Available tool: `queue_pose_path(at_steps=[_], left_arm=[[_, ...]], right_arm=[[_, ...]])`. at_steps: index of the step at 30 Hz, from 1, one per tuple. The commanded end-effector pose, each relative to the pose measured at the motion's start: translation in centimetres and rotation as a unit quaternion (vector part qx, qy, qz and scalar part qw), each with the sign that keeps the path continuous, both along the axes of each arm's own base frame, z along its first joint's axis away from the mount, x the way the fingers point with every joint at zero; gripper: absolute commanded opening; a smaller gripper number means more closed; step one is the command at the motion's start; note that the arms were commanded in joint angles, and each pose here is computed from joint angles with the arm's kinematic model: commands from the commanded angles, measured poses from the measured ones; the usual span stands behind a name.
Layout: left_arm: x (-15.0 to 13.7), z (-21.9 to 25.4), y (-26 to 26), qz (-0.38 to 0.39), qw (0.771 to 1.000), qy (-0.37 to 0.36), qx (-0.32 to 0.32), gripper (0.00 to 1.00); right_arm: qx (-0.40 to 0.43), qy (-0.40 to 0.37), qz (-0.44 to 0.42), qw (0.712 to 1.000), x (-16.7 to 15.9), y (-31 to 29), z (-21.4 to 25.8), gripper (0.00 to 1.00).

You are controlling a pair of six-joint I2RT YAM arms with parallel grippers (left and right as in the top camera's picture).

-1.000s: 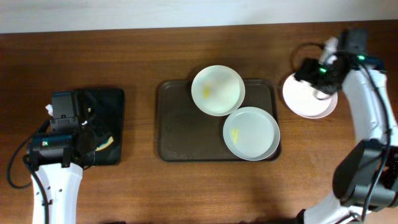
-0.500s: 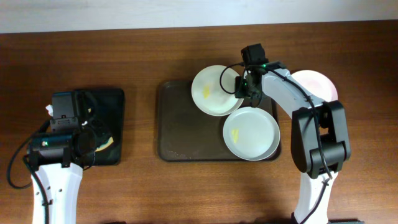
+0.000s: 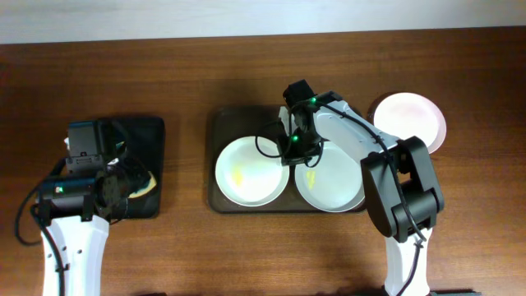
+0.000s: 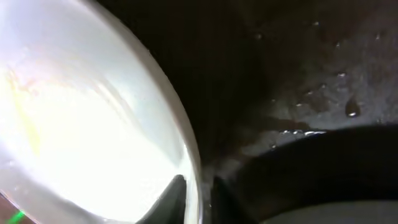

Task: Clean dirty plates on tray and stack at the side
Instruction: 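Grasp the stained white plate rim with the right gripper, then wipe the white plate with the sponge in the left gripper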

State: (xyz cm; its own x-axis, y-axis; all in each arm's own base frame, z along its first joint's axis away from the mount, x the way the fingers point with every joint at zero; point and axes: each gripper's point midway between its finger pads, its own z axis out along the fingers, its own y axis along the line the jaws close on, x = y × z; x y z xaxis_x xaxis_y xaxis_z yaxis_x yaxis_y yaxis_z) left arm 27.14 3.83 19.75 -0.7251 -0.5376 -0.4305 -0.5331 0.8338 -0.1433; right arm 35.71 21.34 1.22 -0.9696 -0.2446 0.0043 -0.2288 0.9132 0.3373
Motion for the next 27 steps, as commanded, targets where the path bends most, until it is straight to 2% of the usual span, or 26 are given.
queue_pose_path(at_steps=[1, 4, 5, 6, 8, 9, 12, 13, 19, 22, 23, 24, 27], left_arm=[[1.0, 0.1, -2.3, -0.074, 0.996, -0.014, -0.042, 0.0], [1.5, -0.9, -3.5, -0.1, 0.993, 0.001, -0.069, 0.0], [1.8, -1.2, -4.7, -0.135, 0.987, 0.003, -0.089, 0.0], [2.2, -1.5, -6.4, -0.18, 0.978, 0.003, -0.106, 0.0], [2.8, -2.6, -8.8, -0.217, 0.969, 0.017, -0.12, 0.01], [3.8, -3.9, -12.0, -0.262, 0.955, 0.027, -0.137, 0.01], [6.1, -7.3, -15.6, -0.252, 0.952, 0.051, -0.168, 0.0], [6.6, -9.3, -18.0, -0.28, 0.94, 0.064, -0.186, 0.0], [7.0, -18.4, -24.1, -0.333, 0.917, 0.121, -0.185, 0.0], [7.0, -21.4, -18.3, -0.278, 0.945, 0.168, -0.045, 0.0], [7.2, -21.5, -16.0, -0.256, 0.95, 0.176, 0.015, 0.0], [7.2, -21.1, -12.3, -0.199, 0.957, 0.189, 0.091, 0.0], [7.8, -18.8, -7.9, -0.143, 0.955, 0.2, 0.167, 0.0]], right_arm=[[-0.014, -0.017, 0.005, 1.0, 0.6, -0.2, -0.5, 0.26], [0.0, -0.05, 0.006, 0.999, 2.0, 0.7, -0.4, 0.28], [0.001, -0.052, 0.009, 0.999, 2.0, 1.0, -0.3, 0.14], [0.0, -0.051, 0.014, 0.999, 1.8, 1.3, -0.4, 0.11], [-0.015, -0.056, 0.02, 0.998, 1.5, 1.5, -1.1, 0.08], [-0.018, -0.05, 0.016, 0.998, 1.2, 1.6, -1.7, 0.04], [-0.019, -0.047, -0.015, 0.999, 1.2, 1.5, -2.5, 0.04], [-0.018, -0.049, -0.015, 0.999, 1.2, 1.6, -2.5, 0.04], [-0.018, -0.05, -0.016, 0.998, 1.4, 1.5, -2.5, 0.04], [-0.02, -0.046, -0.018, 0.999, 1.2, 1.4, -2.5, 0.04], [-0.021, -0.046, -0.018, 0.999, 1.2, 1.3, -2.5, 0.04], [-0.027, -0.047, -0.018, 0.998, 1.2, 1.1, -2.6, 0.04], [-0.045, -0.048, -0.02, 0.998, 1.1, 0.5, -2.7, 0.04]])
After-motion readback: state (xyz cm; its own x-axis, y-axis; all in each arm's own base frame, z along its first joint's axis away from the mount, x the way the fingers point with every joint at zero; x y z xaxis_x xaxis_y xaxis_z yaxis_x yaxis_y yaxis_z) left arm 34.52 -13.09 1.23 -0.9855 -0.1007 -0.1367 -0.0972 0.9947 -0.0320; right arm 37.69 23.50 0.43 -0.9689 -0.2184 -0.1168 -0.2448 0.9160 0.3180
